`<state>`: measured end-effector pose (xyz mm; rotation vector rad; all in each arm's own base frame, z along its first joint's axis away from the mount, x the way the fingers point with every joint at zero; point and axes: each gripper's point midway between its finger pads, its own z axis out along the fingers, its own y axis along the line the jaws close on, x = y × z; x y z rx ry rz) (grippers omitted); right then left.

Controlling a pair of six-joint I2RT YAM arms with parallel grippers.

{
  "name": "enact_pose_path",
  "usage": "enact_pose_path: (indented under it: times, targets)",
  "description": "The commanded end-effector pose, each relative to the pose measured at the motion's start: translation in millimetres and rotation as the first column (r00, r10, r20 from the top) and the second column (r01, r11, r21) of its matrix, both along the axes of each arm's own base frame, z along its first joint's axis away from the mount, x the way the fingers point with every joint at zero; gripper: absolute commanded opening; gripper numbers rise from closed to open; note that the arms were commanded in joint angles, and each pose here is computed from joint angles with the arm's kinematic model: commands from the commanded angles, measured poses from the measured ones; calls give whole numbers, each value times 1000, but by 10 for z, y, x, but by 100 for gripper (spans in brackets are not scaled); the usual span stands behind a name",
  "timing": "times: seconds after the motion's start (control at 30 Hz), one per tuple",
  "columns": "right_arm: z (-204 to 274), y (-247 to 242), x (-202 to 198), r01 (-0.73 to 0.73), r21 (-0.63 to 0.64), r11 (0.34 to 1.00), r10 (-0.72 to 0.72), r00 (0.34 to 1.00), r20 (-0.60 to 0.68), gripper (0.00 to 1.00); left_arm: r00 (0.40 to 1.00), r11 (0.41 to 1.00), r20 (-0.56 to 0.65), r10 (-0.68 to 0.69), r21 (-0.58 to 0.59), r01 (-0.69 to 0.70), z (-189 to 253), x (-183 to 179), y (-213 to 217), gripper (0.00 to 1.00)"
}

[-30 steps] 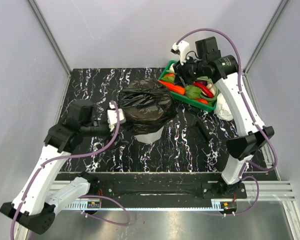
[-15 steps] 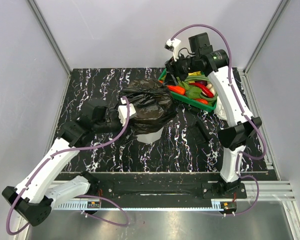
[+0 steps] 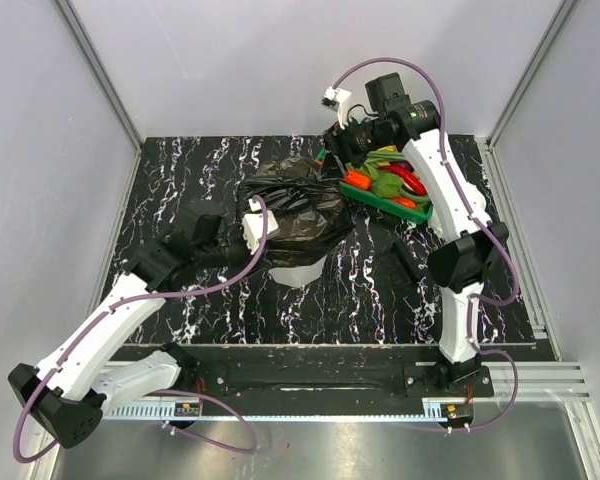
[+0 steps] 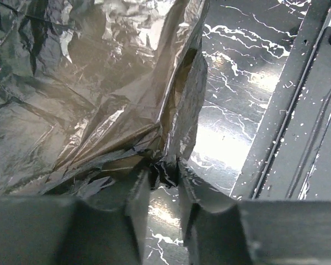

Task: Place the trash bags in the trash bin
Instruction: Place the trash bag in the trash bin.

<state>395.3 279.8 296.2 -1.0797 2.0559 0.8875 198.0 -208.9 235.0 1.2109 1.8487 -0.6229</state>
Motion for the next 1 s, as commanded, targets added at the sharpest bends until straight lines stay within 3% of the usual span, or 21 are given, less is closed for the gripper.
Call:
enact_pose_path:
  times: [0.0, 0.13, 0.4, 0.63, 0.87, 0.97]
  targets:
    - [20, 87, -2, -5, 13, 1000, 6, 1000, -3, 72, 998, 1000, 56, -8, -13, 8, 95, 62, -45, 22]
    - [-40, 59, 13, 23, -3, 1000, -23, 1000, -17, 63, 999, 999, 39, -32, 32, 31, -28, 11, -26, 0]
    - [-23, -19, 4, 102, -17, 995, -102, 995, 11, 50, 991, 974, 16, -131, 189, 126, -496, -160, 134, 0]
    - [-129, -56, 39, 137, -58, 989, -136, 991, 18, 22, 993, 961, 25, -119, 253, 109, -734, -160, 262, 6]
    - [-67, -38, 1, 127, -51, 991, -125, 992, 31, 15, 993, 958, 75, -93, 278, 69, -789, -67, 312, 14]
    - [-15, -13, -42, 116, -50, 992, -114, 992, 45, 16, 993, 956, 83, -83, 288, 56, -848, -43, 332, 28]
